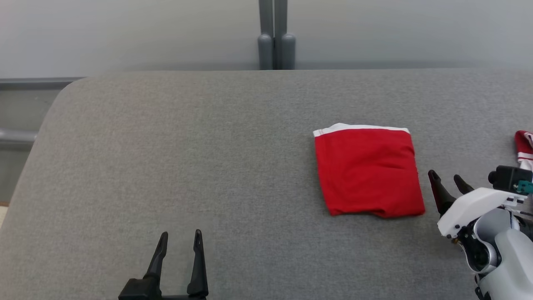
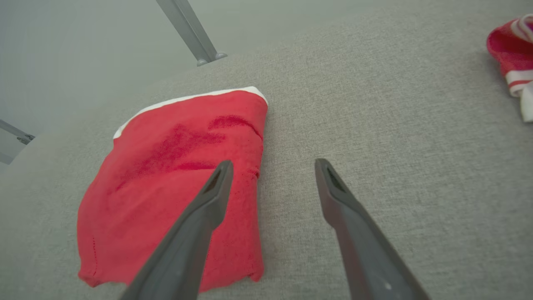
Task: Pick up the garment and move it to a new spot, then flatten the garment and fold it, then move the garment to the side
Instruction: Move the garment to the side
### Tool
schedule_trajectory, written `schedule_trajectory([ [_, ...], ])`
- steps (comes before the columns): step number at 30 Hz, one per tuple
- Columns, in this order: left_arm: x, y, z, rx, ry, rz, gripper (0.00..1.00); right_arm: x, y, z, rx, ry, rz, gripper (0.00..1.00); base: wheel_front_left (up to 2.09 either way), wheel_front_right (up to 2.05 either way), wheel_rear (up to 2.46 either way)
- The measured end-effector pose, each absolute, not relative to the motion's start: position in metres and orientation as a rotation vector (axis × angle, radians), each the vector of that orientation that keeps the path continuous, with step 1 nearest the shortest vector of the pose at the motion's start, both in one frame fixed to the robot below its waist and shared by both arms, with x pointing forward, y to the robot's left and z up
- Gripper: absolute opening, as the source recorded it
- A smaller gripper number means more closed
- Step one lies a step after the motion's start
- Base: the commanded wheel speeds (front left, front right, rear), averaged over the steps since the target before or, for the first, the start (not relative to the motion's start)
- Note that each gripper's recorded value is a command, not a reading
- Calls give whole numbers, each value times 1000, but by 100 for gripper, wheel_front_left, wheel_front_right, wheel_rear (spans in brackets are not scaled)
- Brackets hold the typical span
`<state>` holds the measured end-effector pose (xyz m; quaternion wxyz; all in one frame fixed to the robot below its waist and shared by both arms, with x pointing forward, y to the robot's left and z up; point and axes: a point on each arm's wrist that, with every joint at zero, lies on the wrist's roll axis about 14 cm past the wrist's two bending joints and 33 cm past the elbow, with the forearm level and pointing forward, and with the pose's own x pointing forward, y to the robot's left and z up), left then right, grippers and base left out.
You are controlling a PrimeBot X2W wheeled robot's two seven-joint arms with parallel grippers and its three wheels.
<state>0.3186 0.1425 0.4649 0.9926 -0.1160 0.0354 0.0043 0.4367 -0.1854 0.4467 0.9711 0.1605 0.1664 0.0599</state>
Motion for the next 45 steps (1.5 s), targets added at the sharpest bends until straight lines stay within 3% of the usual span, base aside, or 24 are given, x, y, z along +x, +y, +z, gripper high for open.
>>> schedule_trajectory([
  [9,310,180,456,-228,98,165,100,459,-134,390,393,611,206,100,0,0,0],
  [10,310,182,454,-225,104,176,100,462,-127,387,404,638,221,38,0,0,0],
  [11,310,184,453,-223,111,183,100,467,-121,388,413,641,234,0,0,0,0],
  [16,318,184,450,-218,119,184,100,478,-126,403,420,601,260,0,0,0,0],
  [22,343,155,449,-229,122,78,100,477,-240,444,207,542,156,0,0,0,0],
  [28,369,119,448,-236,122,-44,100,442,-372,477,57,570,-96,0,0,0,0],
  [35,377,99,416,-230,215,-101,100,430,-435,460,-82,631,-269,1,0,0,0],
  [36,377,98,413,-230,227,-102,100,427,-440,454,-100,648,-283,13,0,0,0],
  [37,377,99,409,-231,238,-94,100,425,-444,446,-122,677,-292,11,0,0,0],
  [38,378,101,406,-232,246,-87,100,421,-447,438,-133,707,-302,19,0,0,0],
  [39,378,102,403,-230,253,-81,100,420,-450,433,-142,721,-311,93,0,0,0],
  [40,378,103,402,-230,256,-77,100,419,-453,430,-153,725,-319,100,0,0,0],
  [45,377,111,401,-222,258,-52,100,418,-467,431,-265,725,-337,100,0,0,0],
])
